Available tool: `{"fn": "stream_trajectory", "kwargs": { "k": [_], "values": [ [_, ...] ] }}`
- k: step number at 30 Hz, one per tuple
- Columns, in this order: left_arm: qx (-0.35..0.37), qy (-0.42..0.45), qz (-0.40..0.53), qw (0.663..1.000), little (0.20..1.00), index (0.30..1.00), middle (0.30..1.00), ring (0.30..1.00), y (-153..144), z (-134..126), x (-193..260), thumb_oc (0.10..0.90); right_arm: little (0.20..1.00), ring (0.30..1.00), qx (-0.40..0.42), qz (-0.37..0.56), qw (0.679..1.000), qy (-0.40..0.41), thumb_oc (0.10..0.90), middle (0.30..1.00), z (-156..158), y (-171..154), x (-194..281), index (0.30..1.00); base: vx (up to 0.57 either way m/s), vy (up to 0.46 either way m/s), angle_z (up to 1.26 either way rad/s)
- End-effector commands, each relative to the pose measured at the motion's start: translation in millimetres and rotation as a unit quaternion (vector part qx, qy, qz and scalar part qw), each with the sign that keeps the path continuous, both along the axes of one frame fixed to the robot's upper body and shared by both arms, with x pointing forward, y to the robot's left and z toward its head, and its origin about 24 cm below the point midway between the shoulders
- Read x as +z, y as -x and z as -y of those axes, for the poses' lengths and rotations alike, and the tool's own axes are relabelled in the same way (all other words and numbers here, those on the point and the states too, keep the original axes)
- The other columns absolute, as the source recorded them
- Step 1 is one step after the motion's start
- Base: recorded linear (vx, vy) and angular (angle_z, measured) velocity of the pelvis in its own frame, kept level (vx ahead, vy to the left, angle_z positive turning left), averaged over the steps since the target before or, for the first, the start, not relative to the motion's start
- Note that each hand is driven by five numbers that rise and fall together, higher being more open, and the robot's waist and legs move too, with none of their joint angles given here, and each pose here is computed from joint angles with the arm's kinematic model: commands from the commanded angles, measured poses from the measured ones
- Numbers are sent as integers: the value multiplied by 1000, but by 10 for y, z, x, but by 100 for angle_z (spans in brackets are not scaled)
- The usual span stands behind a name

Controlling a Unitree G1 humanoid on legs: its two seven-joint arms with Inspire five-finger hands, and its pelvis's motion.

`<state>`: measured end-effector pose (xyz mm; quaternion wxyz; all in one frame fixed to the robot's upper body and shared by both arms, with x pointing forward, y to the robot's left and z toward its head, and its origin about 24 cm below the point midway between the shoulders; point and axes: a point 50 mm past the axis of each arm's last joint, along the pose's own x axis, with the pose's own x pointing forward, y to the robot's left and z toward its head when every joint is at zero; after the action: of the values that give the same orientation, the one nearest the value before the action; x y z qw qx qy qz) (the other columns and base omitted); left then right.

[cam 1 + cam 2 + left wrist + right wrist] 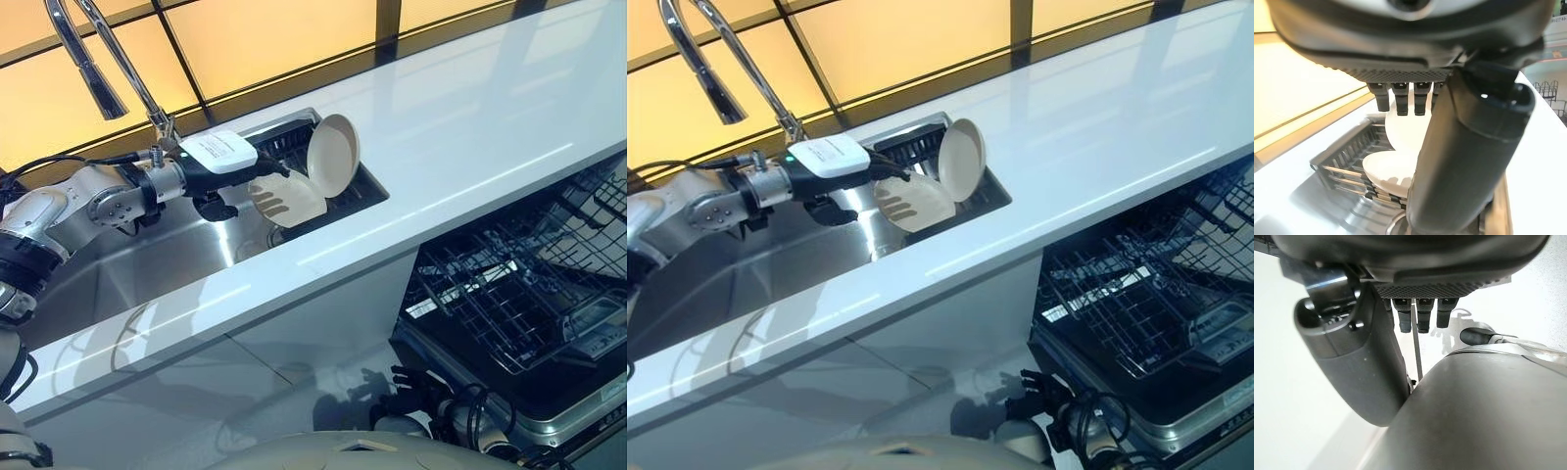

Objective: Pick up plates and place into dishwasher.

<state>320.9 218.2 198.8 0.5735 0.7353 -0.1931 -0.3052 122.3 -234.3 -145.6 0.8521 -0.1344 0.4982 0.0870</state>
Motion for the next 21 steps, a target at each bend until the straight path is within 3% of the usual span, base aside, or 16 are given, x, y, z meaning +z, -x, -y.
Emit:
{"fn": "stream_trajectory", "kwargs": {
  "k": [1,21],
  "values": [
    [36,51,104,993,900,900,900,900,-86,-175,508,800,900,900,0,-38,998,46,800,900,296,253,6,900,0,0,0],
    [-2,40,138,990,900,900,900,900,-141,-30,241,800,900,900,2,-23,999,44,800,900,292,193,23,900,-6,5,-2]
  ]
}}
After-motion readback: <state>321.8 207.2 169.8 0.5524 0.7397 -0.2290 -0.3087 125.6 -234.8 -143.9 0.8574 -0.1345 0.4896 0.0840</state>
